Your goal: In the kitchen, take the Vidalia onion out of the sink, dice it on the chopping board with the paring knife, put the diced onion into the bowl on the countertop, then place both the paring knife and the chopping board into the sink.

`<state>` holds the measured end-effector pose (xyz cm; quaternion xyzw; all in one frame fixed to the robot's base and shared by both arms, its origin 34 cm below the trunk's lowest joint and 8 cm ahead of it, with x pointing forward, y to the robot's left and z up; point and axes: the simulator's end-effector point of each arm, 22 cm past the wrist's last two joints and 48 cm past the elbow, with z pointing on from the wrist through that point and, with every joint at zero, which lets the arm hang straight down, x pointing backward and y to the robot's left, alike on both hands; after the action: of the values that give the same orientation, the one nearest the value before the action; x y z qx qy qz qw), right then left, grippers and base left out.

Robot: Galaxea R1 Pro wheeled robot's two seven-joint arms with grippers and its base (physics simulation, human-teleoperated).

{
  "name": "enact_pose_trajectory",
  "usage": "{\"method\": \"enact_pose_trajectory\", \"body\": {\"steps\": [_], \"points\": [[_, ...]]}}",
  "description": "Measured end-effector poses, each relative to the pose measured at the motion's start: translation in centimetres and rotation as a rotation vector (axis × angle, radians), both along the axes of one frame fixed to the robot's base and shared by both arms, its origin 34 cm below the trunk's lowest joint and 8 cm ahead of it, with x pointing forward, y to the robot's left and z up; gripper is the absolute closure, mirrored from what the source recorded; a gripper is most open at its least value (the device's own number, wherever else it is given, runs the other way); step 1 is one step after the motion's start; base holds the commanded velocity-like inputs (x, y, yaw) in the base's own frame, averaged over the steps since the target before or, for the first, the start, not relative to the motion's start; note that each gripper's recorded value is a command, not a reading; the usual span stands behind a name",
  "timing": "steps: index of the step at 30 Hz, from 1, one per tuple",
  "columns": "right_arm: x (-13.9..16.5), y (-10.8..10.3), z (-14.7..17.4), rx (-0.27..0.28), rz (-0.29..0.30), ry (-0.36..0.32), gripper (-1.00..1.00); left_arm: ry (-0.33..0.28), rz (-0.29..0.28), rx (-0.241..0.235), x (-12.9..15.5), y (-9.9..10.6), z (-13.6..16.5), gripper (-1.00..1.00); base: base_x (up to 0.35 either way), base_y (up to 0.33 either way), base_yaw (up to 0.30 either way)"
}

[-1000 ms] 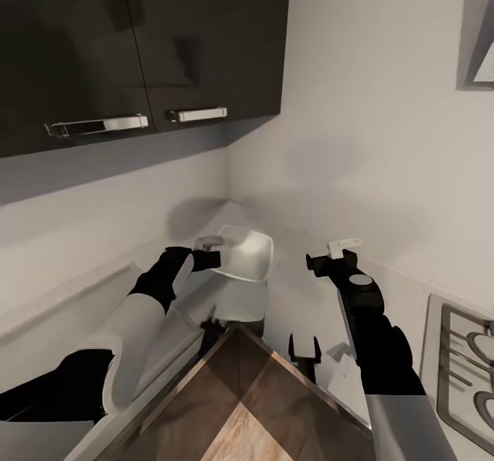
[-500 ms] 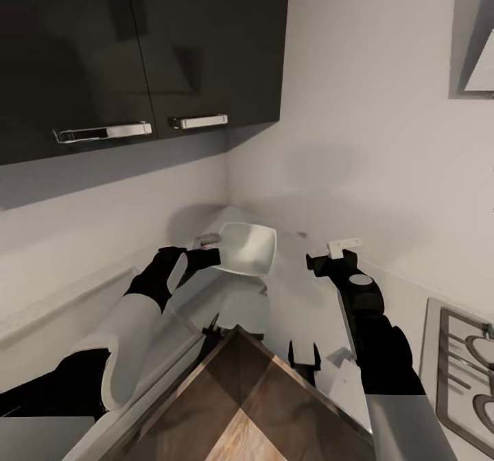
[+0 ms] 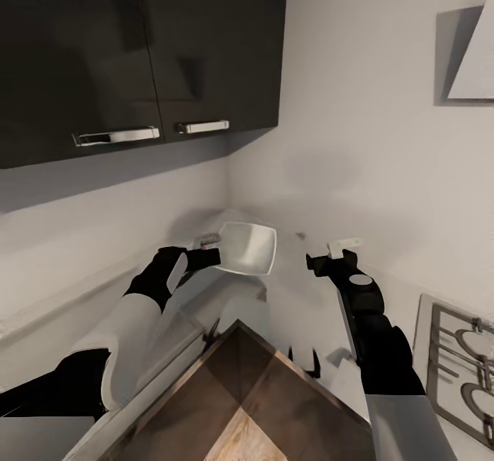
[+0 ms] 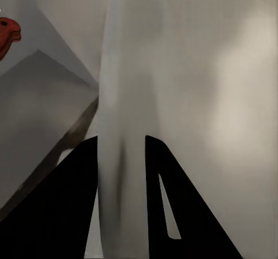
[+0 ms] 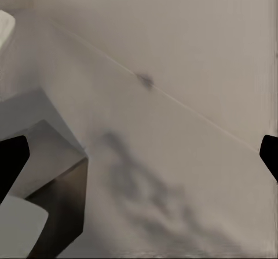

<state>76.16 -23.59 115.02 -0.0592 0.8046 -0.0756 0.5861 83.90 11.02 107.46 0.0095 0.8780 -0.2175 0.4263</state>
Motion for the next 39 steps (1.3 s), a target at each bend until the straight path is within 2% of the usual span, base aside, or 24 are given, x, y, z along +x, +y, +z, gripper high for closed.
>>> {"method": "enact_pose_trajectory", "body": {"steps": [11,26,39], "points": [[0.0,0.0,0.1,0.0,0.0,-0.002,-1.0,-0.001,0.002,-0.001,0.0,0.1,0.1,1.0,-0.328,0.0,0.029],[0.0,-0.1,0.2,0.001,-0.002,-0.003,-1.0,-0.001,0.031,0.023,0.4,3.0,-0.2,1.0,-0.332,0.0,0.166],[0.0,-0.3,0.1,0.004,-0.006,-0.003,-1.0,-0.003,0.03,0.018,0.4,3.1,-0.1,1.0,-0.333,0.0,0.174]]}}
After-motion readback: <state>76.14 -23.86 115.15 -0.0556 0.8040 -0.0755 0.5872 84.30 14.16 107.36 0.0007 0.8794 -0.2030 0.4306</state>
